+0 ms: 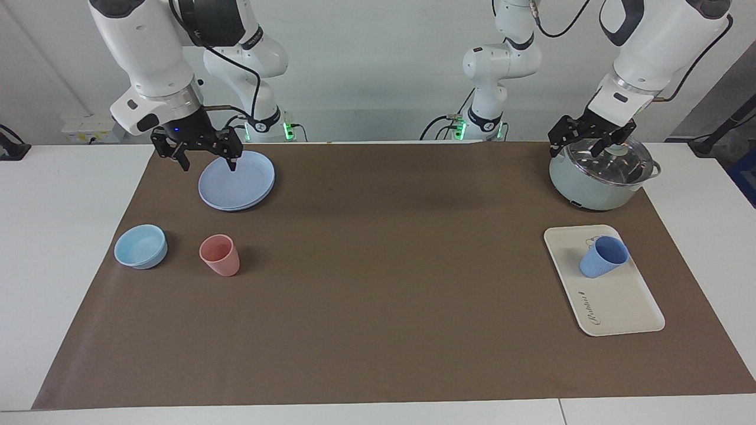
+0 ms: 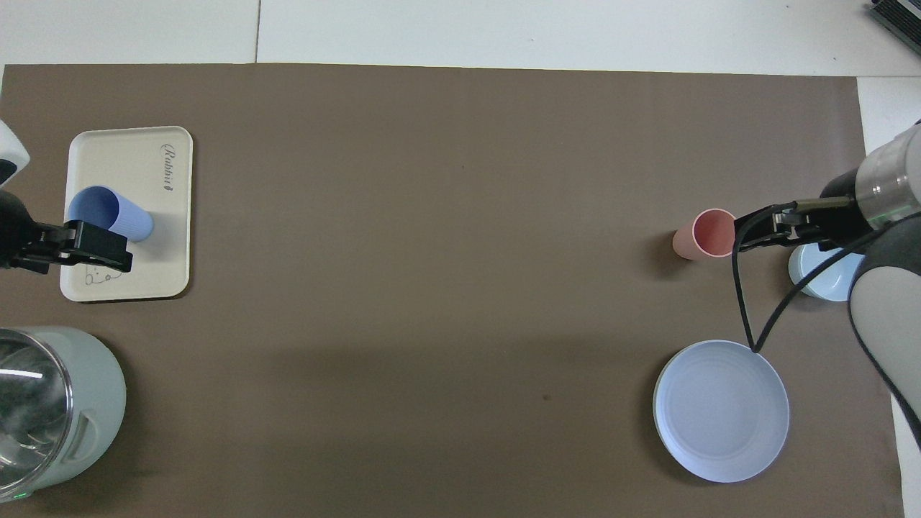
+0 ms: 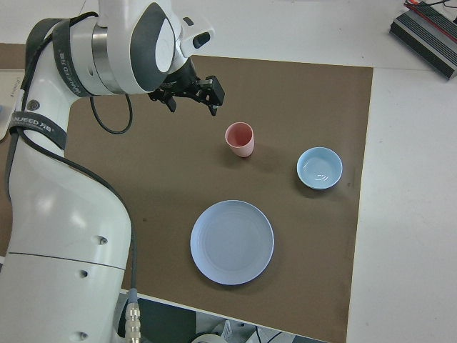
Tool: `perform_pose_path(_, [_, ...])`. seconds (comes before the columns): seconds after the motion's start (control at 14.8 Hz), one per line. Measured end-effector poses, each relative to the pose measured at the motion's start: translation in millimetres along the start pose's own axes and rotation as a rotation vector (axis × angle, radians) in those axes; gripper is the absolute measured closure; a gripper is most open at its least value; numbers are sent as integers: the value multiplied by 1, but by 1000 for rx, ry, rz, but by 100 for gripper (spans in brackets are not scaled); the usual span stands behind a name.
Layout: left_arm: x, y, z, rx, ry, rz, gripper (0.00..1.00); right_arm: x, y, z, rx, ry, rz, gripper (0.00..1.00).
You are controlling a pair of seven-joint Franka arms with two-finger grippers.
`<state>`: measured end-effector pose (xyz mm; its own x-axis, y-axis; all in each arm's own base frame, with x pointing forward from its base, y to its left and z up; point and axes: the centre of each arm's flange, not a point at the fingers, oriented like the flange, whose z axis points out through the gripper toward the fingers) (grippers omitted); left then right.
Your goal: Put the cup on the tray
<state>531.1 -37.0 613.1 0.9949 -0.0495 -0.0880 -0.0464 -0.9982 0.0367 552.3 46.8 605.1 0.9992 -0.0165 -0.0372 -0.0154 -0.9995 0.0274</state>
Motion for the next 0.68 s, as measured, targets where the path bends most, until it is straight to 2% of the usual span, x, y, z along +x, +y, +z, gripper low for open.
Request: perform_pose_path(0.68, [0,0,0,0,0,0,0,-4,-4,-10,5,20,40,0])
